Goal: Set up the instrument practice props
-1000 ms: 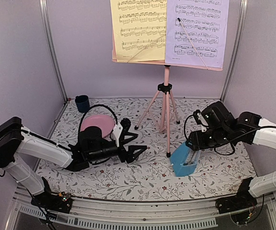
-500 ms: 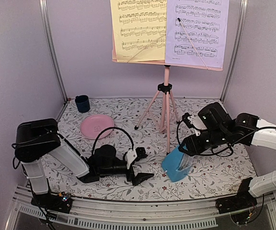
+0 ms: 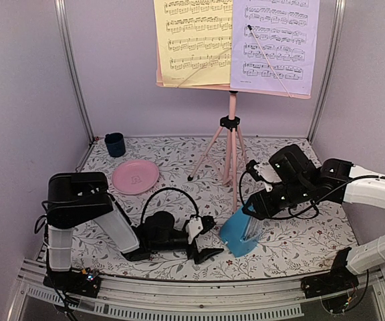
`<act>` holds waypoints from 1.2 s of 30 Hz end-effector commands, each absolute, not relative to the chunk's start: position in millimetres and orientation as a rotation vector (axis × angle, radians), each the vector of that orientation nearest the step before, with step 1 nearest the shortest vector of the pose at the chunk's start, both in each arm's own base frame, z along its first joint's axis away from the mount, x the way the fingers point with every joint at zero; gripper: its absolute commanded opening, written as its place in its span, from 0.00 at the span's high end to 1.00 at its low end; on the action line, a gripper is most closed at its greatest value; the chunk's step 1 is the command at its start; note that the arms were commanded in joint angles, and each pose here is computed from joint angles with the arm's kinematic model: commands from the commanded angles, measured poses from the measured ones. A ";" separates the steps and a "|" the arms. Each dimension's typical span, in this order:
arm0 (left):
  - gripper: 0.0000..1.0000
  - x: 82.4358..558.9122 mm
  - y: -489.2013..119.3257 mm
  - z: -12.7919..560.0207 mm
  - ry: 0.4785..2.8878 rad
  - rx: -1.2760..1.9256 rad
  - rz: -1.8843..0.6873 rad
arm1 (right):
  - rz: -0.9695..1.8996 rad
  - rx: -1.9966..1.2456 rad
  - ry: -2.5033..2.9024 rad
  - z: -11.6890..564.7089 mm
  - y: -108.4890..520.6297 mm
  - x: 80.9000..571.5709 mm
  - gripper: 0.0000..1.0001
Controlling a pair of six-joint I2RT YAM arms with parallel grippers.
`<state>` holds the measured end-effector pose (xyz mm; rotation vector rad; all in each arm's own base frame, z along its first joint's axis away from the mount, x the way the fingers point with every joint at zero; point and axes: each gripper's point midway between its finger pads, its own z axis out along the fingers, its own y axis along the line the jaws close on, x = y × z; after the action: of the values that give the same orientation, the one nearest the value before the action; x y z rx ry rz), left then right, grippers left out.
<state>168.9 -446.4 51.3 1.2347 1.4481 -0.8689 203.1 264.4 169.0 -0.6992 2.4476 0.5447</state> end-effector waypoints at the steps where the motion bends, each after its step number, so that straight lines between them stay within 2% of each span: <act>1: 0.07 172.3 -454.3 53.5 1.424 1.206 -0.846 | 0.651 -0.673 2.336 200.8 288.3 211.6 0.56; 20: 0.19 174.7 -464.3 35.7 1.463 1.220 -0.857 | 0.655 -0.661 2.351 196.0 292.9 210.7 0.61; 25: 0.27 175.1 -464.2 33.8 1.465 1.224 -0.853 | 0.656 -0.665 2.353 195.0 294.0 210.1 0.62; 36: 0.34 174.3 -462.4 30.7 1.470 1.230 -0.850 | 0.653 -0.665 2.356 193.7 293.8 209.8 0.63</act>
<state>179.8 -459.8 37.3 1.2132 1.4706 -0.8454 203.8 275.1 167.7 -0.6884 2.4411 0.5658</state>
